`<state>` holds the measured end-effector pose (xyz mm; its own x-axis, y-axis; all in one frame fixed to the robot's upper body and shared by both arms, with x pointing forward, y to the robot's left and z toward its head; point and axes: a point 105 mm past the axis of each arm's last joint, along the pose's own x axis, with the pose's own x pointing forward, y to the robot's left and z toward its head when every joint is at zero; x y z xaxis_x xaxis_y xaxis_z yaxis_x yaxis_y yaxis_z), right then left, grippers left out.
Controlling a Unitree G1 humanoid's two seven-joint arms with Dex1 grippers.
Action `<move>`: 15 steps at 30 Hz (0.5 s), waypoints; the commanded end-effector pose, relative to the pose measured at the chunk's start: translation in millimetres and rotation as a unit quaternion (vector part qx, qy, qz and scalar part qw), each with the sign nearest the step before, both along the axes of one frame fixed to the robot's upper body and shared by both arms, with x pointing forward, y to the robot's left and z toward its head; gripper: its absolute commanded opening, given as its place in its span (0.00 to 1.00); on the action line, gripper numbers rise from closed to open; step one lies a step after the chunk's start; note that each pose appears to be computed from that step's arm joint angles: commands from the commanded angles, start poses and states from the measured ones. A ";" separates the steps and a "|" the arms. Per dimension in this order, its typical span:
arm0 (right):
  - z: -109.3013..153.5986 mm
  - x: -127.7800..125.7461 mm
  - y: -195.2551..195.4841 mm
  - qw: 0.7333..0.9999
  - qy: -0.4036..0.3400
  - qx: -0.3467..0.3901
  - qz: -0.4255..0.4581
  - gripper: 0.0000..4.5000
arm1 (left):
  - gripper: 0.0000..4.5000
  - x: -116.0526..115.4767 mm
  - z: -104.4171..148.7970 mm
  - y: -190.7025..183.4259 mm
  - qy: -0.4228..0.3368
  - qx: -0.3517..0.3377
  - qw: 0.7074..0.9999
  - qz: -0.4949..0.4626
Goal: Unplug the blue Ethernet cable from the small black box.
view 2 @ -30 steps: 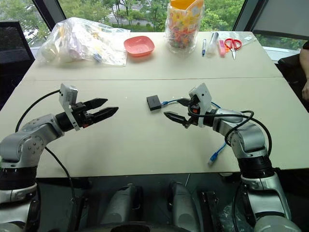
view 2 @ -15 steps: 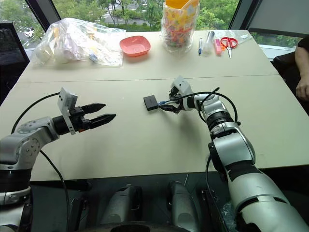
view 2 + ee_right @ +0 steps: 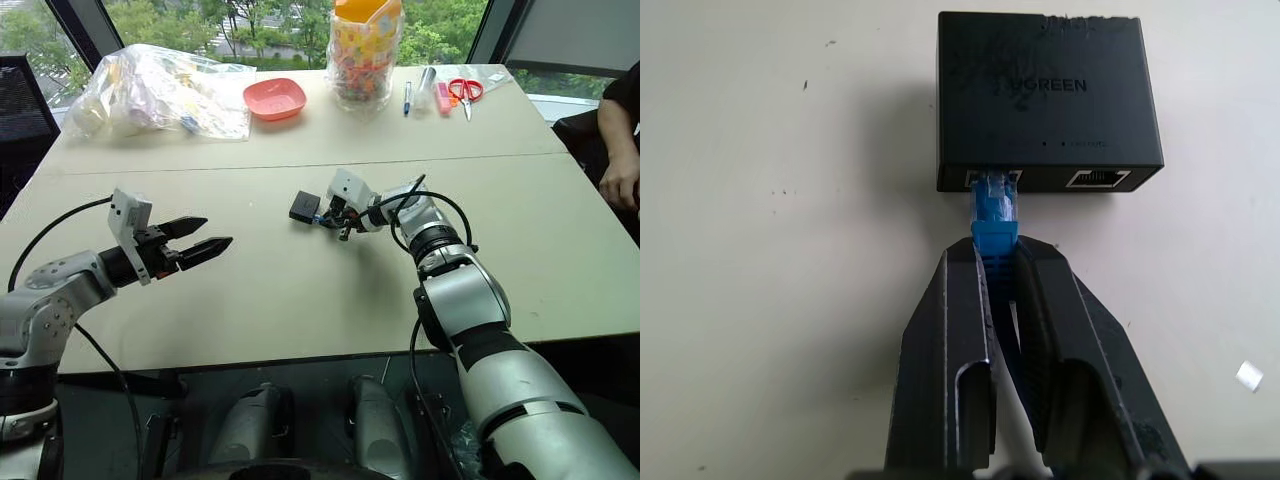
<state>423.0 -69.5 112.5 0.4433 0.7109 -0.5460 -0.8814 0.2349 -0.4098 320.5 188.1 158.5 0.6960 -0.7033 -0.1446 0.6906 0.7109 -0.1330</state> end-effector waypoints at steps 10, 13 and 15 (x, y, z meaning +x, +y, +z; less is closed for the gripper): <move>61.8 -11.9 5.0 0.928 -0.366 -0.038 0.056 0.00 | 1.00 83.6 37.1 -38.2 0.005 -0.145 0.982 -0.124; 73.2 -16.2 5.0 0.920 -0.389 -0.030 0.040 0.00 | 1.00 95.1 40.1 -52.9 0.012 -0.147 0.979 -0.138; 74.4 -16.6 4.3 0.915 -0.399 -0.052 0.038 0.00 | 1.00 98.3 39.5 -59.5 0.013 -0.138 0.980 -0.145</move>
